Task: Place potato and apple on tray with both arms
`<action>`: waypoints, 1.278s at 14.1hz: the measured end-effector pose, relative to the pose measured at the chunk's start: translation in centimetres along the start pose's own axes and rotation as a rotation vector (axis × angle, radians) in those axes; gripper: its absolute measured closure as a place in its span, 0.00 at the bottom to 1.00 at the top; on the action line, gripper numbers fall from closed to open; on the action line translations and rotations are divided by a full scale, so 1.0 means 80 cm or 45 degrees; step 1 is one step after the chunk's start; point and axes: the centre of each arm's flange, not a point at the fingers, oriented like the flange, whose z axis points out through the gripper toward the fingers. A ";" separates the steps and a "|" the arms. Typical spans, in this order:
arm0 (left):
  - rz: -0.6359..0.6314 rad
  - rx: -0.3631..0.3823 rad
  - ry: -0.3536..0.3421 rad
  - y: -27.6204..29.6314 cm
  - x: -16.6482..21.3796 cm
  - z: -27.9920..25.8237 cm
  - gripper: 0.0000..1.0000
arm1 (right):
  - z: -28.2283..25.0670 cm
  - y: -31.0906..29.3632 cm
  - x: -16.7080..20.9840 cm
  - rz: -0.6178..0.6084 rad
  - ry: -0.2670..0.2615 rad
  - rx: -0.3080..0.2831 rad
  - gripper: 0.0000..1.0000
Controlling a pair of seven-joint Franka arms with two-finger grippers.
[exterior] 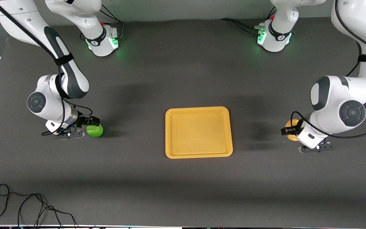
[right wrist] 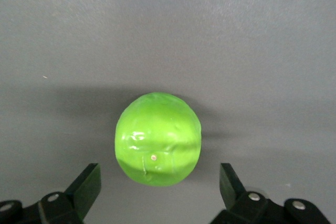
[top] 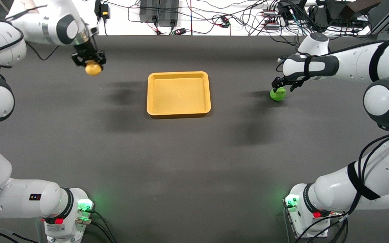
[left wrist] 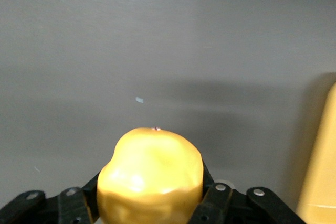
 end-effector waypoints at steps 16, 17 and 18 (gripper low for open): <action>-0.127 -0.021 -0.048 0.285 -0.070 0.180 0.37 | 0.046 0.005 0.021 0.009 0.013 0.006 0.01; -0.121 -0.019 -0.049 0.290 -0.074 0.182 0.37 | 0.048 0.006 0.020 0.011 0.010 0.006 0.01; -0.113 -0.018 -0.050 0.296 -0.078 0.183 0.37 | 0.049 0.007 0.020 0.013 0.007 0.007 0.04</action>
